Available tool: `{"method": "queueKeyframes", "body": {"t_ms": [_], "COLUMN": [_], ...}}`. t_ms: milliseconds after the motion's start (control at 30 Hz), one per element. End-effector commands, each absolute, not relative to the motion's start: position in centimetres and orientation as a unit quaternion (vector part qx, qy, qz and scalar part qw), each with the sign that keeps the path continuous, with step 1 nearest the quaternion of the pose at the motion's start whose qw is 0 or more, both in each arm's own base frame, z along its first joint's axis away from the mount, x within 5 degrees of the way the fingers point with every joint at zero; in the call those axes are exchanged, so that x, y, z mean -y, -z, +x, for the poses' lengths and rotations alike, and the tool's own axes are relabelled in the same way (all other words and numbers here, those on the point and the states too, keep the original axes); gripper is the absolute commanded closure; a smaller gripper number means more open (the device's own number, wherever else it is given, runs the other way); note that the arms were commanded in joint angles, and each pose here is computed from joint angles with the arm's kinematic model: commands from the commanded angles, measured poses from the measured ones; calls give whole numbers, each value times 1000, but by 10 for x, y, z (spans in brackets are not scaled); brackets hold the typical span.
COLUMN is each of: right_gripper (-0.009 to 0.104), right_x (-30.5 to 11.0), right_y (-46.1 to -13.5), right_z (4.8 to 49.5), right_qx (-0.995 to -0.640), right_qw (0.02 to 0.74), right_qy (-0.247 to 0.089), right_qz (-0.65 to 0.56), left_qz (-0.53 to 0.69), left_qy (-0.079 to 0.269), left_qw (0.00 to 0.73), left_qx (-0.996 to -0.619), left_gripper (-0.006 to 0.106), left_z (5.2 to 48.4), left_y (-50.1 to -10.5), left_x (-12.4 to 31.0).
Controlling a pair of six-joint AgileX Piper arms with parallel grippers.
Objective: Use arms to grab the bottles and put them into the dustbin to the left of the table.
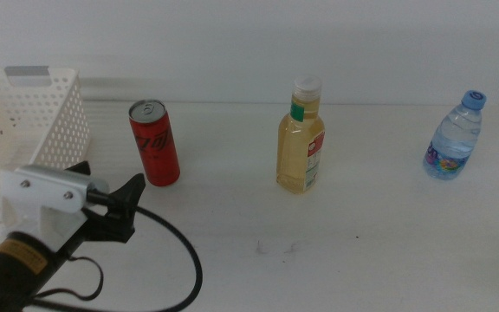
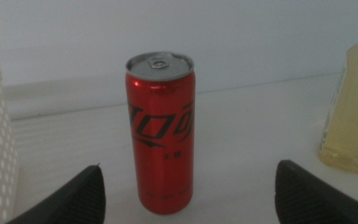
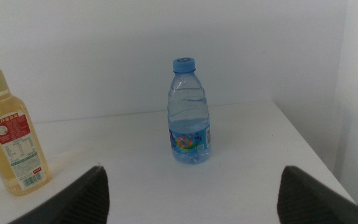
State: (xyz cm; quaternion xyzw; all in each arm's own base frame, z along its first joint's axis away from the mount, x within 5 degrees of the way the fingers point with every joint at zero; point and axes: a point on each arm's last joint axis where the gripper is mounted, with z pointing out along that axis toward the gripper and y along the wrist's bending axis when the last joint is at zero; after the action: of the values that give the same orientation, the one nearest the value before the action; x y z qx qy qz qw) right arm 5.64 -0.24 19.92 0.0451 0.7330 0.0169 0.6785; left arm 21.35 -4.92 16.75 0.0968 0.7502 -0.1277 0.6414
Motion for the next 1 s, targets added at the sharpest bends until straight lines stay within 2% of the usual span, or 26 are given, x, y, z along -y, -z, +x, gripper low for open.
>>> {"method": "queueKeyframes", "body": {"t_ms": [0, 200, 300, 500, 967], "right_gripper": [8, 8, 8, 8, 8], "right_x": [3, 3, 3, 3, 3], "right_y": [-199, -199, -199, -199, -199], "right_z": [56, 56, 56, 56, 56], "right_qx": [-729, -729, -729, -729, -729], "right_qw": [684, 684, 684, 684, 684], "right_qy": [-10, -10, -10, -10, -10], "right_qz": [41, 41, 41, 41, 41], "left_qz": [91, 93, 87, 77, 54], "left_qy": [139, 134, 146, 150, 124], "left_qw": [644, 638, 630, 610, 613], "left_qx": [-747, -753, -758, -775, -778], "left_gripper": [7, 7, 7, 7, 7], "left_z": [223, 244, 258, 281, 337], "left_y": [-168, -165, -160, -136, -102], "left_x": [52, 55, 59, 70, 80]}}
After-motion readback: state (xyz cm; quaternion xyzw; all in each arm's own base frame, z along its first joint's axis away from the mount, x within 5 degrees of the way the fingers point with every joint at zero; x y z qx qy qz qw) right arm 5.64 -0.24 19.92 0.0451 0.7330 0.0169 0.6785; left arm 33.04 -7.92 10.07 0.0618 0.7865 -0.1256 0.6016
